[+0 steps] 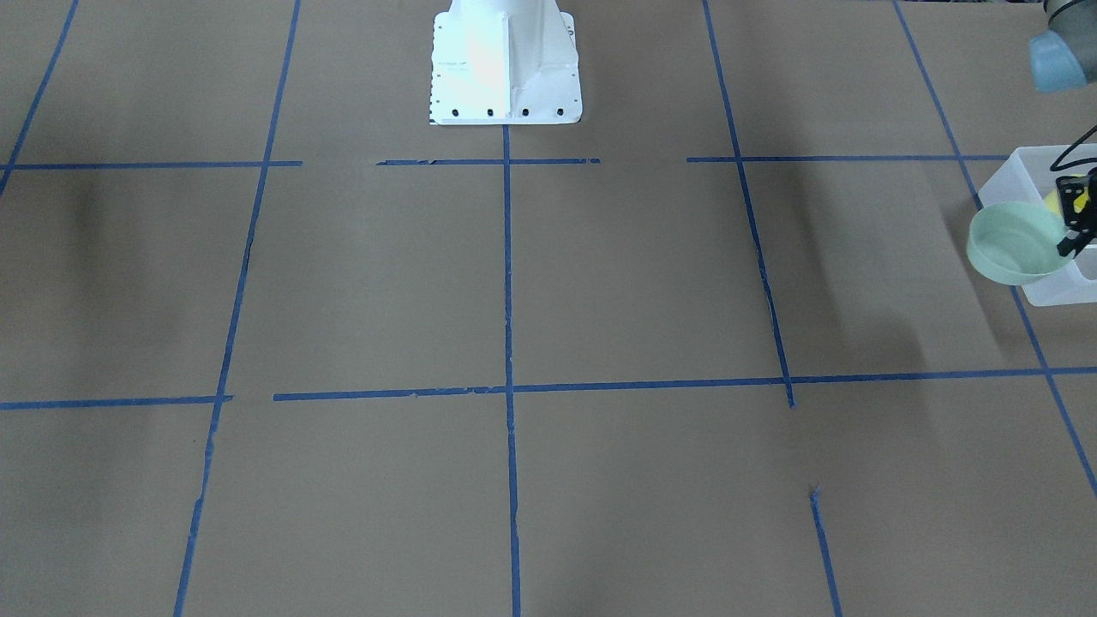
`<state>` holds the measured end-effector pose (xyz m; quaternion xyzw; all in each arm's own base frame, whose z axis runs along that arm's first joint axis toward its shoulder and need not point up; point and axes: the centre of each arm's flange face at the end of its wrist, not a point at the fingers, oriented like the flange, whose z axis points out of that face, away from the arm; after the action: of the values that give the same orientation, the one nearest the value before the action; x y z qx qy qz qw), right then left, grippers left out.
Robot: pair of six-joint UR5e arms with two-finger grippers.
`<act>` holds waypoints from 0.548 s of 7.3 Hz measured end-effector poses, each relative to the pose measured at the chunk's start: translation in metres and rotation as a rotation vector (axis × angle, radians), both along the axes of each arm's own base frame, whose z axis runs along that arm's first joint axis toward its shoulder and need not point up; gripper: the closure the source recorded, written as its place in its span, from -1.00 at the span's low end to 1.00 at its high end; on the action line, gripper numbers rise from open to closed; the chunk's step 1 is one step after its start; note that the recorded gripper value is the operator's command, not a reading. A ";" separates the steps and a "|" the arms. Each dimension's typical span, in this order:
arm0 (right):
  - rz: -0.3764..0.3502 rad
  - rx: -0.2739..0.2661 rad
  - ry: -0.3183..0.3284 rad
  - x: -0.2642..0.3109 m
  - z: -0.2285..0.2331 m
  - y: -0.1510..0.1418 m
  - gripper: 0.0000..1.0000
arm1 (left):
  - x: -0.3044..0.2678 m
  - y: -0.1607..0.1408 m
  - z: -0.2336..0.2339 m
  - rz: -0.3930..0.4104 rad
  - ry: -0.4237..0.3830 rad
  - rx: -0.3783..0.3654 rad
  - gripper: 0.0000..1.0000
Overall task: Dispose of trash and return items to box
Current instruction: 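Close the left gripper on the green bowl's rim and lift it, then carry the green bowl with the left gripper over the clear box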
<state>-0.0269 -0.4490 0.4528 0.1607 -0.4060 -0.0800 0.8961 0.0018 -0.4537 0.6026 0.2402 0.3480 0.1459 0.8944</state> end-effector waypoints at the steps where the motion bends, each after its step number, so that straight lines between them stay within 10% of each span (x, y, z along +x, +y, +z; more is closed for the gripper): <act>1: 0.000 0.001 0.000 0.000 0.000 0.000 -1.00 | -0.051 -0.001 0.012 0.015 -0.072 0.022 1.00; 4: -0.001 0.002 0.000 0.000 0.000 0.000 -1.00 | -0.133 0.017 0.081 0.073 -0.173 0.047 1.00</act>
<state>-0.0271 -0.4492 0.4527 0.1615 -0.4060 -0.0809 0.8958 -0.1308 -0.4362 0.6835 0.2348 0.2747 0.2065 0.9093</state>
